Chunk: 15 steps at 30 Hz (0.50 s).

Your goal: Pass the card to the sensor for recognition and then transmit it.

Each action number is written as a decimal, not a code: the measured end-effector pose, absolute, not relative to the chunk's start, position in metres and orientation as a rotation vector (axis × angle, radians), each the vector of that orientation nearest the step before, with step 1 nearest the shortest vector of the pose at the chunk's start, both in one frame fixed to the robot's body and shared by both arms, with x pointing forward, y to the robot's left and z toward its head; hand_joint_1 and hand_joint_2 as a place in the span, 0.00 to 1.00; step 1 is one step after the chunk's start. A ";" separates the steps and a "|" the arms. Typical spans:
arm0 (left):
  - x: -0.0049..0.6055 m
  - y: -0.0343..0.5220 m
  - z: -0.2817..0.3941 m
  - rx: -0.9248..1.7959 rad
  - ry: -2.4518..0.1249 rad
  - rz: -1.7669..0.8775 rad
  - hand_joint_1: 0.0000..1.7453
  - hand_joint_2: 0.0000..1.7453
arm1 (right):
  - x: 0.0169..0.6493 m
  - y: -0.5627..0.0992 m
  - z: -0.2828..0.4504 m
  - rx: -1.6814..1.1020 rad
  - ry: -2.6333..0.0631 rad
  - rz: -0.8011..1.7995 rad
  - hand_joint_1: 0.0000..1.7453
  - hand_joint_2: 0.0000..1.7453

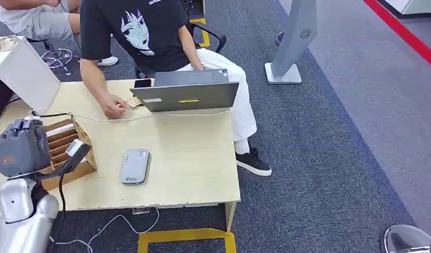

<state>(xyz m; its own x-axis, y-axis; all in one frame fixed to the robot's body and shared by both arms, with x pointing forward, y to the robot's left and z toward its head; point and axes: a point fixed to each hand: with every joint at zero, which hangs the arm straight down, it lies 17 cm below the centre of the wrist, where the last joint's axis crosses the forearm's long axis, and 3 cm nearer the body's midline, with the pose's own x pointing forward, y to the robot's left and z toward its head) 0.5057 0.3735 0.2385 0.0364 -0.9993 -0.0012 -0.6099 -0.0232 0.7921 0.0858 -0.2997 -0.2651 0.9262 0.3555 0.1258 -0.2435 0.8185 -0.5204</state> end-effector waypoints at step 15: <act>0.499 0.364 0.312 1.828 -1.758 -0.714 1.00 1.00 | 0.085 -0.300 -0.265 -0.523 -0.222 0.328 0.00 1.00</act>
